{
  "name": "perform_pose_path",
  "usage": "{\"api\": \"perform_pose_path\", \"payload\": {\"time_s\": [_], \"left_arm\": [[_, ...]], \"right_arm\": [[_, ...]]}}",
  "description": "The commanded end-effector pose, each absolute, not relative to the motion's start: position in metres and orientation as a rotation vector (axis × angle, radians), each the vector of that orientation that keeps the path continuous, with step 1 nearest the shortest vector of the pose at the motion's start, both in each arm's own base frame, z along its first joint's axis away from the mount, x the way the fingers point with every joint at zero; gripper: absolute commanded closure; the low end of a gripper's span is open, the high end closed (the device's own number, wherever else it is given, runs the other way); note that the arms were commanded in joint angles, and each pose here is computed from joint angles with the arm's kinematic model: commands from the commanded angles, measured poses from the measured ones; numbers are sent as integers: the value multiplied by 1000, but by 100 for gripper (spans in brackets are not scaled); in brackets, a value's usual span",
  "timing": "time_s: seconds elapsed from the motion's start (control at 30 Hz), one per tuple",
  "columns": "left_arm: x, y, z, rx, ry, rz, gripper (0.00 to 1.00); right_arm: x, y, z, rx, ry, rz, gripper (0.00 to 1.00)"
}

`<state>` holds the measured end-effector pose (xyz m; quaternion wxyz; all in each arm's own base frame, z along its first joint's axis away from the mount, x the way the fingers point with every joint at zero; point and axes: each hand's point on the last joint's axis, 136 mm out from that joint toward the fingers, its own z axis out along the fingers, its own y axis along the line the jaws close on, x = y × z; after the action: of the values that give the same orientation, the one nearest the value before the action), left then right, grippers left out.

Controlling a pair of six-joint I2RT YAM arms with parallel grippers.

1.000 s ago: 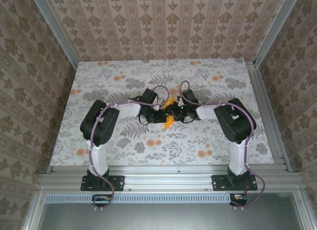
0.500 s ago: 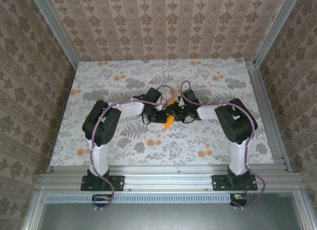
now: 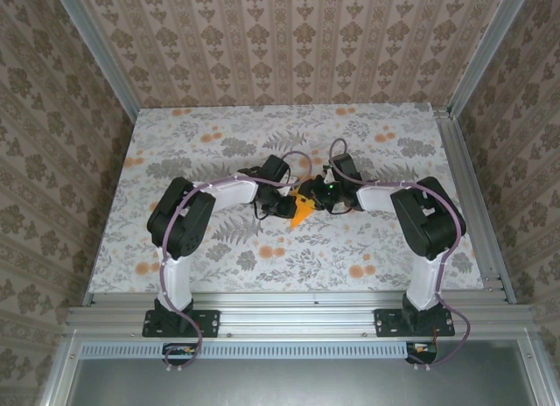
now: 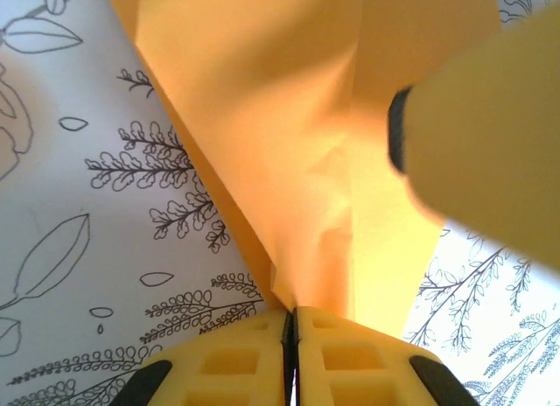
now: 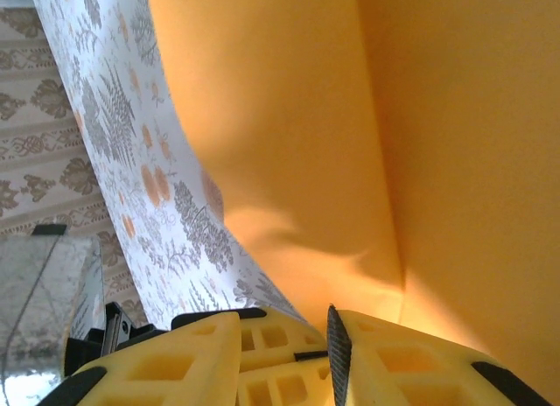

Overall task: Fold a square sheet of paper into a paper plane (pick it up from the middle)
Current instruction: Fourth fold the wing at the center of the table.

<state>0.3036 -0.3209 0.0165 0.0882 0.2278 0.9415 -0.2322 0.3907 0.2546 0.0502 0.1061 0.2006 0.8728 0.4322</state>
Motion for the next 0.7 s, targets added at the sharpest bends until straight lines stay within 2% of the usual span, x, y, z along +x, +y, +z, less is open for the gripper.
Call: {"api": "perform_pose_path", "payload": {"time_s": [0.0, 0.1, 0.23, 0.67], "left_arm": [[295, -295, -33, 720, 2899, -462, 89], [295, -295, -32, 725, 2898, -467, 89], [295, -296, -31, 733, 2895, -468, 89], [295, -296, -28, 763, 2893, -460, 89]], "right_arm": [[390, 243, 58, 582, 2567, 1256, 67], [395, 241, 57, 570, 2578, 1237, 72], [401, 248, 57, 546, 2577, 1277, 84], [414, 268, 43, 503, 2625, 1283, 88]]}}
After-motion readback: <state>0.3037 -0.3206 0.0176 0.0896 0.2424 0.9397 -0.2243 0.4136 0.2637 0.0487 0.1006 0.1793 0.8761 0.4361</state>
